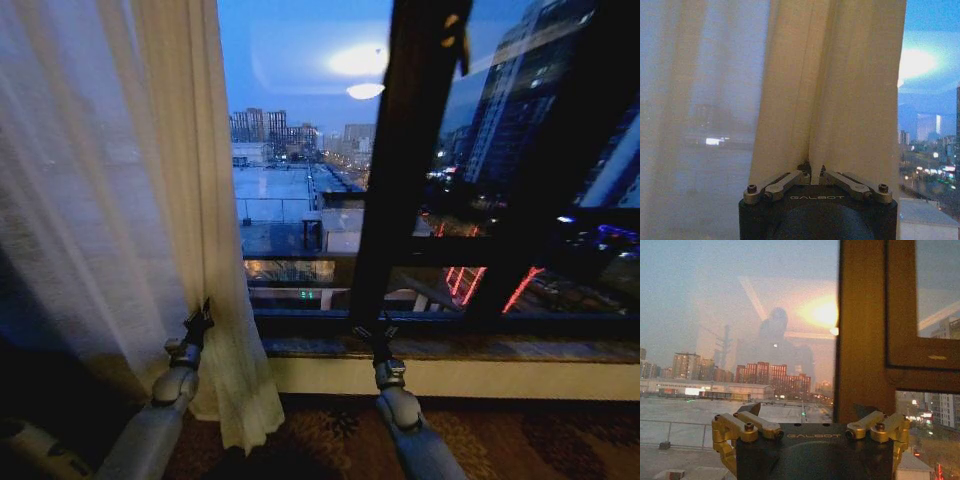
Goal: Open the curtains by pulling them apart, changing their state from closed to fully open.
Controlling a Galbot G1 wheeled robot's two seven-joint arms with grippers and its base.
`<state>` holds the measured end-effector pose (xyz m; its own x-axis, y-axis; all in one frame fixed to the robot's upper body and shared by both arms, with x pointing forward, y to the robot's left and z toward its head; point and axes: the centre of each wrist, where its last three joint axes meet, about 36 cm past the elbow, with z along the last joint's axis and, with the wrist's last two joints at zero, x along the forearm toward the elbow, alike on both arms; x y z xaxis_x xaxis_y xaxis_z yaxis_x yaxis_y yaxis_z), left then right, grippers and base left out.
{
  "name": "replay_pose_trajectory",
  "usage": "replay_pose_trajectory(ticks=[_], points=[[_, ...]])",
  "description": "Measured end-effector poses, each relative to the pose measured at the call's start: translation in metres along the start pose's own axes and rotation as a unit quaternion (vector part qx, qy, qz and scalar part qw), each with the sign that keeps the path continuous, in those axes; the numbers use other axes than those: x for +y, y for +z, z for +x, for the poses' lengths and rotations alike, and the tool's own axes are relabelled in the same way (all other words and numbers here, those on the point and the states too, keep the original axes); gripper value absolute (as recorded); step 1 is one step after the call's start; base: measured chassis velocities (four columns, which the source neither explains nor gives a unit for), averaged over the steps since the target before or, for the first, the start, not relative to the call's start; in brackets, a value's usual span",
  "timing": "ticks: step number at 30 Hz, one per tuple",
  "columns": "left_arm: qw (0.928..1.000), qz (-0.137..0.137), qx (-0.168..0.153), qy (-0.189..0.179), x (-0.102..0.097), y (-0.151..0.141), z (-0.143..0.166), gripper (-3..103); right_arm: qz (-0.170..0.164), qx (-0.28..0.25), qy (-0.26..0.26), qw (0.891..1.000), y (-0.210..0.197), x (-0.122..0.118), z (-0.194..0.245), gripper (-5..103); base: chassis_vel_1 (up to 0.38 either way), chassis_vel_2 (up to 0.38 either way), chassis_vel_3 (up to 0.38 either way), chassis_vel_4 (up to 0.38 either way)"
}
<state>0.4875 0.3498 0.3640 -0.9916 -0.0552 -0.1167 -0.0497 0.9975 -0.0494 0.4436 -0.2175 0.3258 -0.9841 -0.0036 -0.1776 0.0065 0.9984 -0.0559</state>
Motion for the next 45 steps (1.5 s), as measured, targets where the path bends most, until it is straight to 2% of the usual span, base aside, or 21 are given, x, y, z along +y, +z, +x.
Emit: replay_pose_trajectory(ticks=[45], points=[[1.0, -0.001, 0.0, 0.003, -0.0038, 0.0002, -0.0003, 0, 0.0, 0.0, 0.0, 1.0, 0.0, -0.0002, 0.0, 100, 0.007, 0.008, -0.009, -0.009]])
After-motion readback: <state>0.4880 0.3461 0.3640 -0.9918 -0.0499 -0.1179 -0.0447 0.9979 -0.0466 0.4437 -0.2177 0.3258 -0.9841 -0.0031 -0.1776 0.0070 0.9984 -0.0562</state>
